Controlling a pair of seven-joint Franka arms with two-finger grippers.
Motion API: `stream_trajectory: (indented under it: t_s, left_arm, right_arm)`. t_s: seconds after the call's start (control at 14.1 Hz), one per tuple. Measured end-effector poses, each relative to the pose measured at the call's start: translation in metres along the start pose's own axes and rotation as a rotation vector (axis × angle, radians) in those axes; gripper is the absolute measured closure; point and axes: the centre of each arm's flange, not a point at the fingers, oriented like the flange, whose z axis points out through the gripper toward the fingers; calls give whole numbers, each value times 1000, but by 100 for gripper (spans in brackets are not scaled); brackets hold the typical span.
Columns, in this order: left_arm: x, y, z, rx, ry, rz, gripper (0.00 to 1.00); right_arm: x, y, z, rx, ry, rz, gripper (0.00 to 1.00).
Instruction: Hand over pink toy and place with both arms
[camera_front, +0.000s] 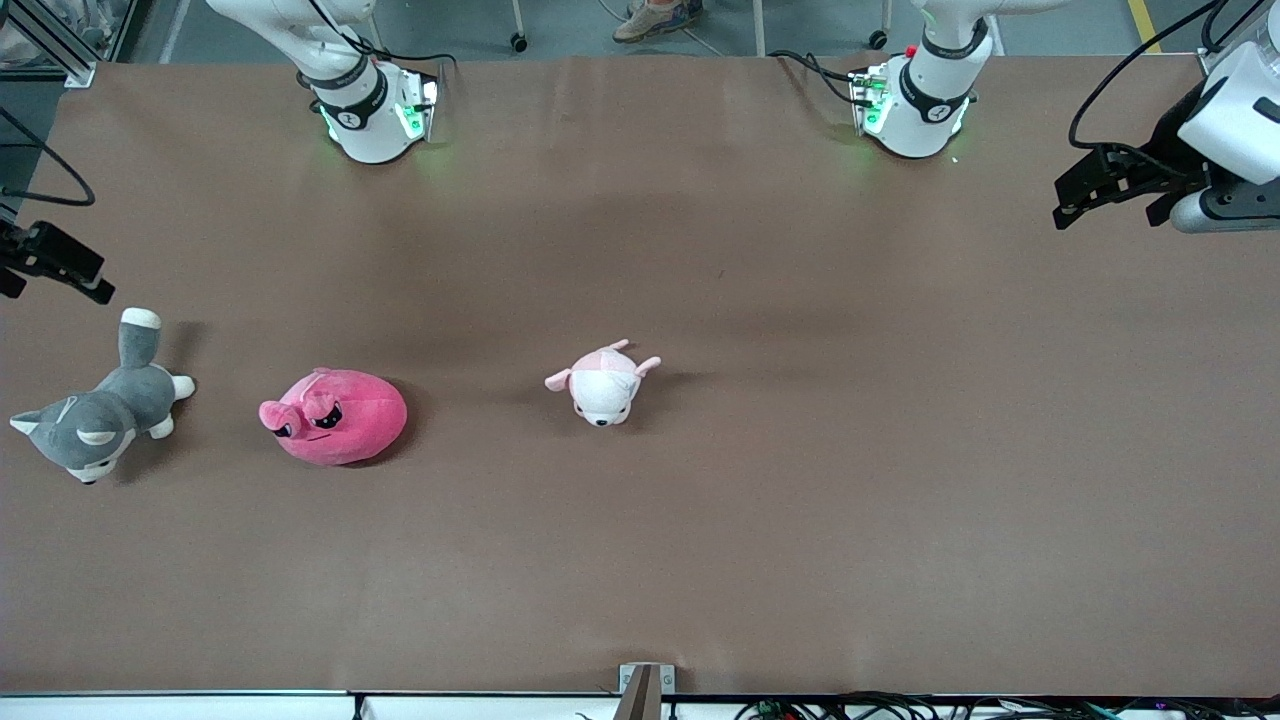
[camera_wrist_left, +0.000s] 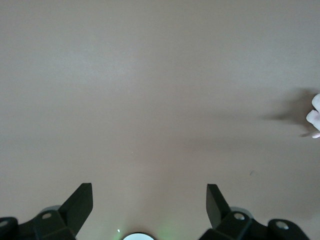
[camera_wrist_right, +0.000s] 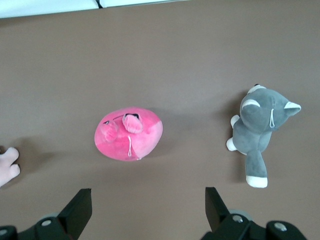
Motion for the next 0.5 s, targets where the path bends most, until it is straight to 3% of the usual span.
stream_trajectory:
  t_s: [0.5]
  left_arm:
    - [-2,-1,2,3,-18,0,0]
  right_arm:
    - [-6,4,1,-4,-23,-7,0]
